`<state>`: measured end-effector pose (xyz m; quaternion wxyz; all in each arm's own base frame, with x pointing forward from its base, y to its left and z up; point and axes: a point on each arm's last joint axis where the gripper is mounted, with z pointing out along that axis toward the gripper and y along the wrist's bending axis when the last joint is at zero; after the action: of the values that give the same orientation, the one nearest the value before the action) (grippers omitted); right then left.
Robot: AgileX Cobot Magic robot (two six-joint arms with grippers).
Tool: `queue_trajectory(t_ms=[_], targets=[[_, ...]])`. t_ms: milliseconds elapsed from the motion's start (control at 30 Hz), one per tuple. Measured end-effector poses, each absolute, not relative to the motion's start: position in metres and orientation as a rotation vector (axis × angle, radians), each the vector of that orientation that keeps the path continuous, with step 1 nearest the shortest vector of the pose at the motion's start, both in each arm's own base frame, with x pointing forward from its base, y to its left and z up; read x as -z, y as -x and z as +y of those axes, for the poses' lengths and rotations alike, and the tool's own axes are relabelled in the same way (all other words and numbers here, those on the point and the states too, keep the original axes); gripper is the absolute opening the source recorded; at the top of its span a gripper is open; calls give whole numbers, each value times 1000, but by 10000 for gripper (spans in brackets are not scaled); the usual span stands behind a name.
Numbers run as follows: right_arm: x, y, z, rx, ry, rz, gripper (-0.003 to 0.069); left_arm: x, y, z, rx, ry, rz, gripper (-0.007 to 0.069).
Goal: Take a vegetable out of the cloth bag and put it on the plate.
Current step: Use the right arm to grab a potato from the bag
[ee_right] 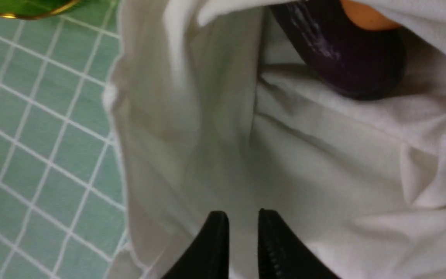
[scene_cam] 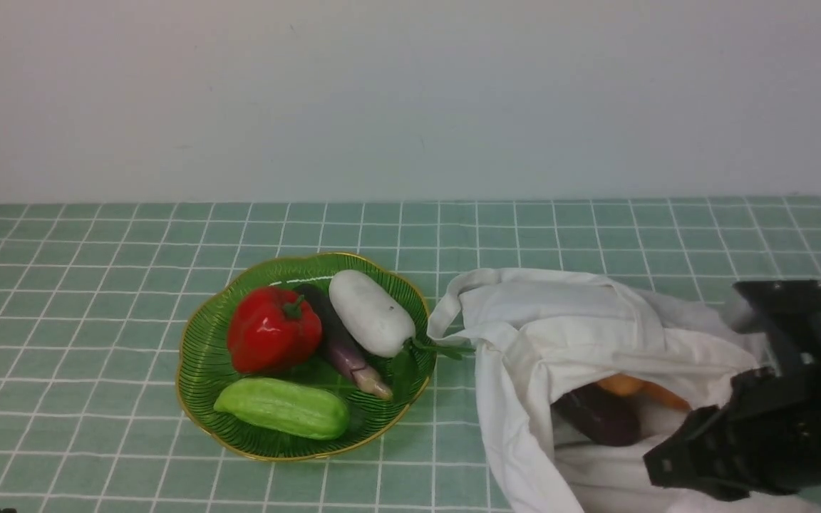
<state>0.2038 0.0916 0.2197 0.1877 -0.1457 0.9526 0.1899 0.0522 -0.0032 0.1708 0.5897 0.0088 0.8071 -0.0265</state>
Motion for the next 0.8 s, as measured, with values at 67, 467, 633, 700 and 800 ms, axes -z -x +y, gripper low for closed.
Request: queue_trajectory(t_ms=[67, 467, 633, 700, 800], targets=[[-209, -211, 95, -470, 406, 2695, 171, -171, -52, -3, 62, -20, 1879, -8], [-210, -284, 110, -230, 442, 2607, 573, -171, -52, -3, 62, -20, 1879, -8], [-228, -313, 120, -216, 463, 2541, 666, -171, -52, -3, 62, -20, 1879, -8], [-228, -320, 123, -214, 474, 2571, 676, -171, -52, -3, 62, -20, 1879, -8], [-221, -324, 124, -207, 492, 2632, 678, -171, -52, -3, 62, -20, 1879, -8]])
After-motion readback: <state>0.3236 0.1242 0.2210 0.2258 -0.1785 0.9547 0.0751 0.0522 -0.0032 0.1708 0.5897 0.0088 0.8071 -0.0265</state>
